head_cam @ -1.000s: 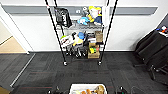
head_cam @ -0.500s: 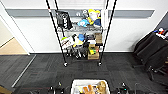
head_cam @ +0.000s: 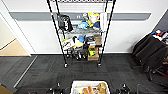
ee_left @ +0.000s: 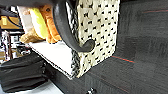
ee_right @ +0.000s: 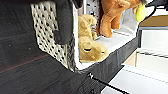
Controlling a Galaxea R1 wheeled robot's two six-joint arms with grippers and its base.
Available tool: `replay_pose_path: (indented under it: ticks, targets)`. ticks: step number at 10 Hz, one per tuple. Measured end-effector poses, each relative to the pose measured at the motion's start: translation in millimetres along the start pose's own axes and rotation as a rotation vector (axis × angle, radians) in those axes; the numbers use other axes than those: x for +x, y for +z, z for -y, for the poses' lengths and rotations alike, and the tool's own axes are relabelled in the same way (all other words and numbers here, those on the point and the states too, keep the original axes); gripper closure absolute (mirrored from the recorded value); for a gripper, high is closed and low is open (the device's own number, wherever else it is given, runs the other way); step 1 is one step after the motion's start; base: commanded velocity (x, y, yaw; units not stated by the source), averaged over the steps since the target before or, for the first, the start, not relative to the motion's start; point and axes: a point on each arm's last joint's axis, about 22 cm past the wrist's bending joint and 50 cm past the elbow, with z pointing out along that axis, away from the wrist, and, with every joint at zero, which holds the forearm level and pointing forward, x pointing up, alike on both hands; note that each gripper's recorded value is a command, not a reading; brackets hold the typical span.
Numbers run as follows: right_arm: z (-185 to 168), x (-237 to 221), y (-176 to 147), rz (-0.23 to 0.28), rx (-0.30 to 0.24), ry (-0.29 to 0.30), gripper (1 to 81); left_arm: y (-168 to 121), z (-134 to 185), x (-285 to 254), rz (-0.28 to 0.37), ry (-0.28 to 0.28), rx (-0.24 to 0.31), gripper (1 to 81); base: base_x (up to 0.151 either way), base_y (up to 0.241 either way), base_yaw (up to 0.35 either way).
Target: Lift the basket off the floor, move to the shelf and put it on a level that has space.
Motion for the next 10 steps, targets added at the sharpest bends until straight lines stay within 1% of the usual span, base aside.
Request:
replay_pose_path:
  ticks: [2, 5, 6, 8, 10]
  targets:
    - [7, -13, -6, 0.007, 0.011, 0.007, 81.1, -4, -4, -13, 0.008, -0.007, -0.003, 81.1, 0.000, 0.000, 0.000]
    - [9, -35, -2, 0.028, 0.018, 0.027, 81.1, 17, -20, -41, 0.047, -0.021, -0.039, 81.1, 0.000, 0.000, 0.000]
    - [9, -40, -2, 0.032, 0.016, 0.031, 81.1, 19, -22, -48, 0.055, -0.025, -0.044, 81.1, 0.000, 0.000, 0.000]
    - [26, -47, -5, 0.028, 0.037, 0.018, 81.1, 5, -28, -51, 0.039, -0.011, -0.040, 81.1, 0.000, 0.000, 0.000]
    - [36, -52, -17, 0.014, 0.045, 0.002, 81.1, -14, -33, -54, 0.016, 0.005, -0.032, 81.1, 0.000, 0.000, 0.000]
